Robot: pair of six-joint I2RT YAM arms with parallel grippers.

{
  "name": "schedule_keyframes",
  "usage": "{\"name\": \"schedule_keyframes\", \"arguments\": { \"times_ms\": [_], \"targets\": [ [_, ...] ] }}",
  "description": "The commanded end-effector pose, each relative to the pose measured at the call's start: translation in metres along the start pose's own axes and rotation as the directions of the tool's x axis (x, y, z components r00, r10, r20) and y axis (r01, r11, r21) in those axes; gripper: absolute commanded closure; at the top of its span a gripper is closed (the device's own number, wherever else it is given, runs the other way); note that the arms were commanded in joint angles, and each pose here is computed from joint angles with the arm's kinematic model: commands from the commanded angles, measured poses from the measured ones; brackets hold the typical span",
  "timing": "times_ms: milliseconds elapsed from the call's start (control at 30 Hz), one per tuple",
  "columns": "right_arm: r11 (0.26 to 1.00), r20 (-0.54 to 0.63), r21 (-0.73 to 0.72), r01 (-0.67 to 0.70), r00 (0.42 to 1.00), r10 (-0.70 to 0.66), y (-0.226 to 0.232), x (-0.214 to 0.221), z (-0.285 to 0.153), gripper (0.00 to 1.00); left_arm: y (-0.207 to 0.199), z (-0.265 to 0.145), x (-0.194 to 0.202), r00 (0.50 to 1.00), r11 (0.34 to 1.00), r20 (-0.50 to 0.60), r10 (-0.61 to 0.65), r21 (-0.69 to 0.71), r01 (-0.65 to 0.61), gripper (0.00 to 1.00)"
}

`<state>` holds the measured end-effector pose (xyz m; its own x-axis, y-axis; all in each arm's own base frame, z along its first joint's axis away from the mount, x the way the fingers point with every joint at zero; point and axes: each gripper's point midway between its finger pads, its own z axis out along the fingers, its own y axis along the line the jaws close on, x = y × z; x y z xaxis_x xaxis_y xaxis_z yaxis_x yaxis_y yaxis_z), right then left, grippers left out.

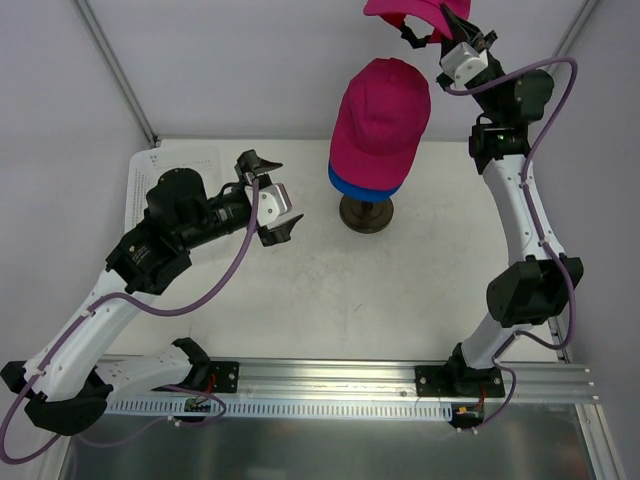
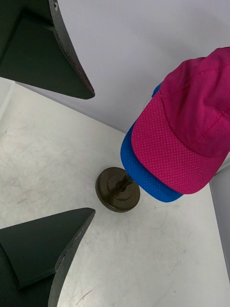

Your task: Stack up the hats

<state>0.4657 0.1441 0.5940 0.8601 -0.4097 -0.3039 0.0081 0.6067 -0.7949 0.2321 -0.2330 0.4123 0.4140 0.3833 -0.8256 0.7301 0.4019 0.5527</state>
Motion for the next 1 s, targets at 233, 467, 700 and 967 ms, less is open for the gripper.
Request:
{"name": "schedule_keyframes", "arguments": {
  "times_ms": [233,467,700,967],
  "targets": [
    [0.997,0.114,0.013,0.08,0.99,-0.081,0.008,-0.016,-0.007,1.0,0.013,-0.006,-0.006,1.0,0.998,0.02,-0.002,-0.055,0.003,0.01],
    [0.994,0.135,-0.028,0.105,0.986,-0.101,0.03,-0.024,-0.026,1.0,0.007,-0.004,-0.007,0.999,0.999,0.03,-0.033,-0.028,0.034,0.01],
    [0.994,0.164,-0.001,0.108,0.981,-0.106,0.025,-0.052,-0.043,1.0,-0.001,0.006,0.003,0.998,0.998,0.009,-0.061,0.008,0.061,0.01],
    [0.988,0.196,-0.009,0.154,0.969,-0.15,0.04,-0.062,-0.058,1.0,0.002,0.015,0.006,0.996,0.996,-0.015,-0.087,0.005,0.087,0.01]
  ]
}}
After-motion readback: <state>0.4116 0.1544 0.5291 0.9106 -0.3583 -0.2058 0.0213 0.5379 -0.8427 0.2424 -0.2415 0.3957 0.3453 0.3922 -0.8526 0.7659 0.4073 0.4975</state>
